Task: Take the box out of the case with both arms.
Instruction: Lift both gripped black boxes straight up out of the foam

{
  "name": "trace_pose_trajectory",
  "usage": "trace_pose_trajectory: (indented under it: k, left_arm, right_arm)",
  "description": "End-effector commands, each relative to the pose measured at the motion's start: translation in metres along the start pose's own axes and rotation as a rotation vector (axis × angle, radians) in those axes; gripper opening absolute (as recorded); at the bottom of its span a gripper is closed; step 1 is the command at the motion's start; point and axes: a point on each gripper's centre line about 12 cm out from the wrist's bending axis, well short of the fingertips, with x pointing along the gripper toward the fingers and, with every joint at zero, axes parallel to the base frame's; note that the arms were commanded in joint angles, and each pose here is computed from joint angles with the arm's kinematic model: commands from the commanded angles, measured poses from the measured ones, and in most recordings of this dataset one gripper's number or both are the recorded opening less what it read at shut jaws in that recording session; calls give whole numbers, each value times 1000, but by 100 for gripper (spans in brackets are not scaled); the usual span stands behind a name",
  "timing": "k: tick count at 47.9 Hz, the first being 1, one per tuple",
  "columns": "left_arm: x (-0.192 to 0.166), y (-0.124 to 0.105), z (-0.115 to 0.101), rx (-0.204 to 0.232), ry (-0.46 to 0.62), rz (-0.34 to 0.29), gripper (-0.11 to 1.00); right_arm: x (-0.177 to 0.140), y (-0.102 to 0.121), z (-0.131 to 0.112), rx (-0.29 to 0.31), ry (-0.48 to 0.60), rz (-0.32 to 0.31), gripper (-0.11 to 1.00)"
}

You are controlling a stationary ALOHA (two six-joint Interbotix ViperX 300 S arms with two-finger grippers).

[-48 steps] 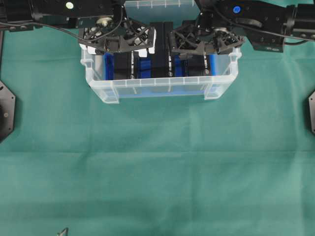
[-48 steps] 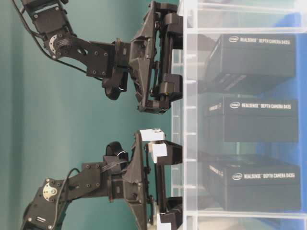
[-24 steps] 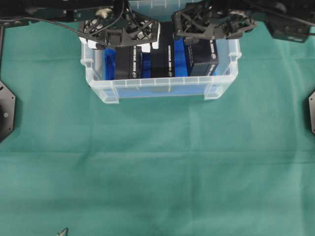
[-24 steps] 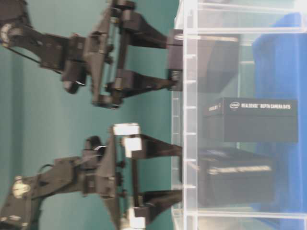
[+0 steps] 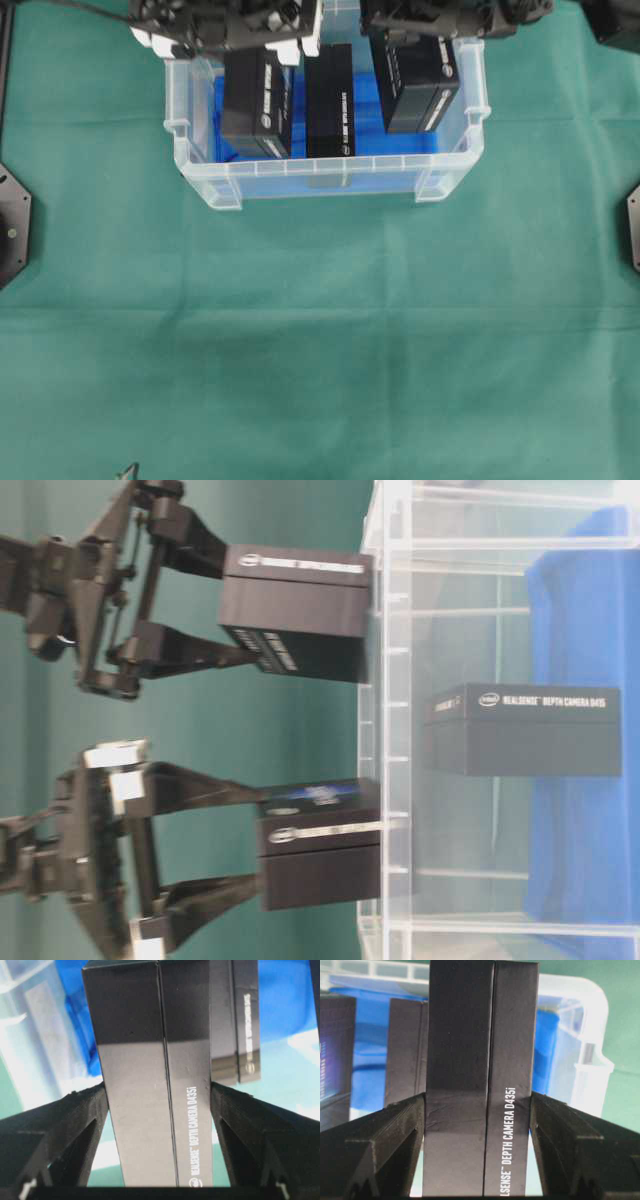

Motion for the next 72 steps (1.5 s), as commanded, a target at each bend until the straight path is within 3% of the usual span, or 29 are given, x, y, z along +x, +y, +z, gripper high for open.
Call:
trace_pose_trajectory:
  k: [1,13,29,72]
  left_arm:
    - [-38,0,2,-2,-31,-69,63]
    - [-69,-4,7,2,-49,-115,63]
    - [-99,-1,8,6,-43,-96,64]
    - [-105,-2,6,12,-44,-104,64]
  right_arm:
    - [-35,1,10,8,-37,58,65]
    - [-69,3,17,-9,-72,50,65]
    - [-91,8,16,-16,-79,88,65]
    - [-96,9,11,-26,-73,94,65]
